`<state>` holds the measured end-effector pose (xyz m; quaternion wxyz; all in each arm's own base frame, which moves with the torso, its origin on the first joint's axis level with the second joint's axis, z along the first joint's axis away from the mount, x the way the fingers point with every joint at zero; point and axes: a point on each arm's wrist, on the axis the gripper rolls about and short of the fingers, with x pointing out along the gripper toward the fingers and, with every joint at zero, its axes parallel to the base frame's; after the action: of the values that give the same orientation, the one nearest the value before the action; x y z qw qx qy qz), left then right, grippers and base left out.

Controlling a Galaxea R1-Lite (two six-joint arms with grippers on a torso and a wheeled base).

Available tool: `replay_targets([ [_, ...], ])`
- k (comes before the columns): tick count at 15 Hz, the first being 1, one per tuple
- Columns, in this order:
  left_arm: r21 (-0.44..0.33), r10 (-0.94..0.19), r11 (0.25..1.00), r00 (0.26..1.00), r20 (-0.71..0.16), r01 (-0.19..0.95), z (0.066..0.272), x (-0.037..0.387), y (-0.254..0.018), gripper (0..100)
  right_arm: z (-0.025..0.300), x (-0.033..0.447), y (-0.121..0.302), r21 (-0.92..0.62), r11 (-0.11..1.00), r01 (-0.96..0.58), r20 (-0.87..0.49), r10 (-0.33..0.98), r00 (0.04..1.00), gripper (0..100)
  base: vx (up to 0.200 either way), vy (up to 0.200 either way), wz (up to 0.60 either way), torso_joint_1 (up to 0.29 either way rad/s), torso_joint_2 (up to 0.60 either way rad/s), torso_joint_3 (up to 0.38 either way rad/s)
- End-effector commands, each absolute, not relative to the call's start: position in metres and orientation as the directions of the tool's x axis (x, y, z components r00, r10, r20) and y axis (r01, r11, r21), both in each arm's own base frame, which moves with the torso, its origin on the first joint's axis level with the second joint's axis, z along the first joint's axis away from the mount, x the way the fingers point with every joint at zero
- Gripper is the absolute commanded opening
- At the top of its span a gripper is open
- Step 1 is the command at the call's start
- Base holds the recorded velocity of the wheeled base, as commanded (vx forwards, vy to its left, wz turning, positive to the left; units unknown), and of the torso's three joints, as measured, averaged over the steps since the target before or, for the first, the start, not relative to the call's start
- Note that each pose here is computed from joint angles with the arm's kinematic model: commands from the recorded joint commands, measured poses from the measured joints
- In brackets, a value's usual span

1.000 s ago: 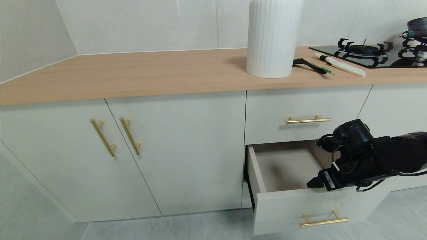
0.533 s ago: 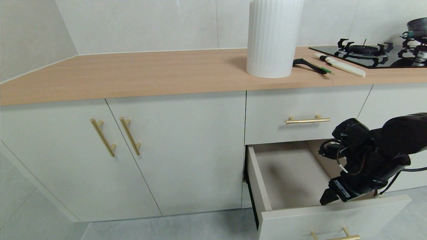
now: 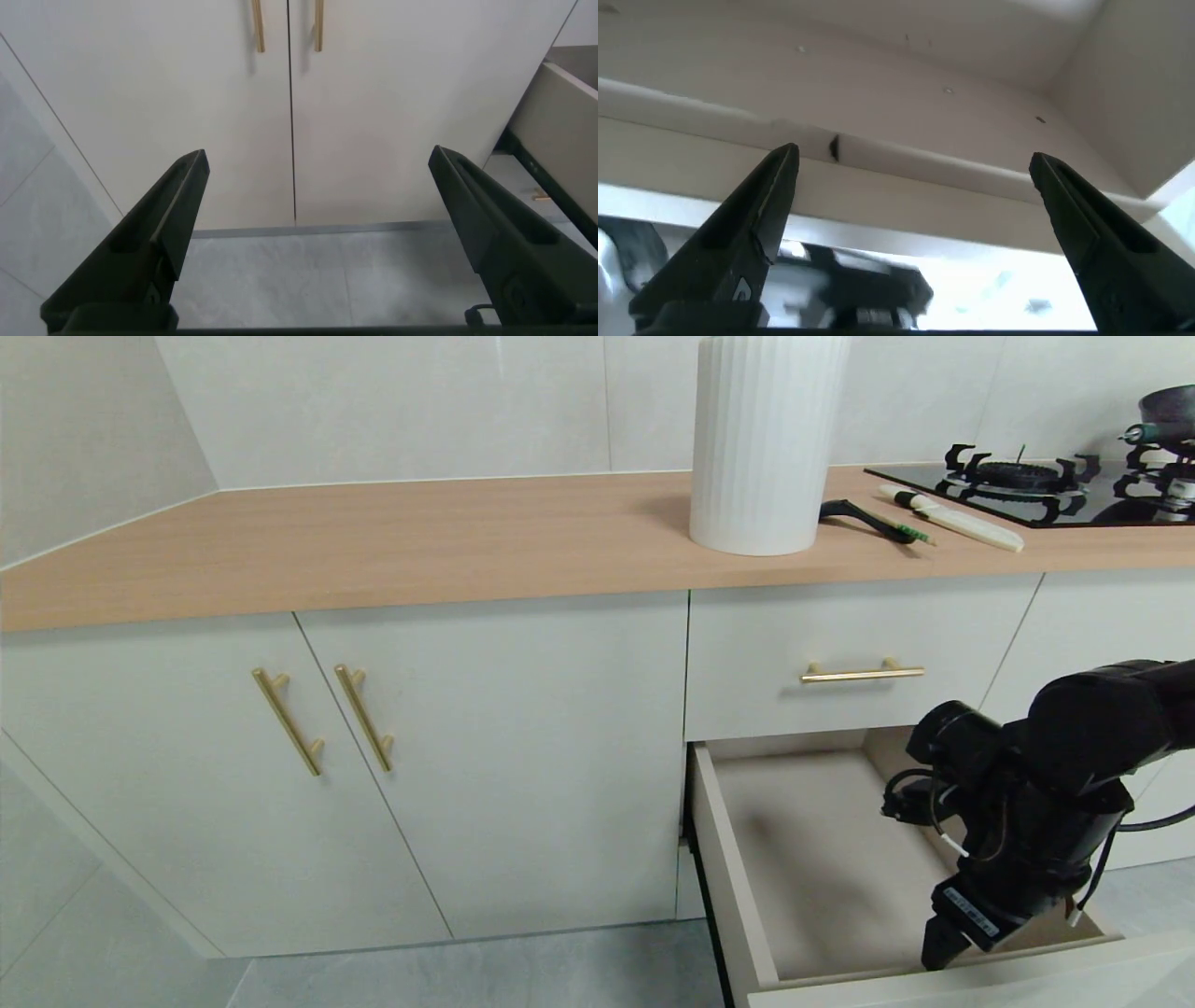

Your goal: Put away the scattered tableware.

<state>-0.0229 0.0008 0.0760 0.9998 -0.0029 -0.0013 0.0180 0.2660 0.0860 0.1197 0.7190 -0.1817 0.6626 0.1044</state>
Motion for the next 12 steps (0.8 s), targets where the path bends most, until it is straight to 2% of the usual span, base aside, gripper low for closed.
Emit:
replay_targets([
  [1,-0.006,0.035,0.999,0.999,0.002,-0.035,0.076,-0.023,0.001,100,0.113,0.266,0.089,-0.134,0.902,-0.410,-0.991,-0.115,0.069,100,0.000,0.000,0.00,0.000,0.00,0.000],
  [12,-0.006,0.037,0.999,0.999,0.002,-0.037,0.076,-0.023,0.001,100,0.106,0.254,0.097,-0.142,0.865,-0.481,-0.982,-0.184,-0.042,100,0.000,0.000,0.00,0.000,0.00,0.000],
])
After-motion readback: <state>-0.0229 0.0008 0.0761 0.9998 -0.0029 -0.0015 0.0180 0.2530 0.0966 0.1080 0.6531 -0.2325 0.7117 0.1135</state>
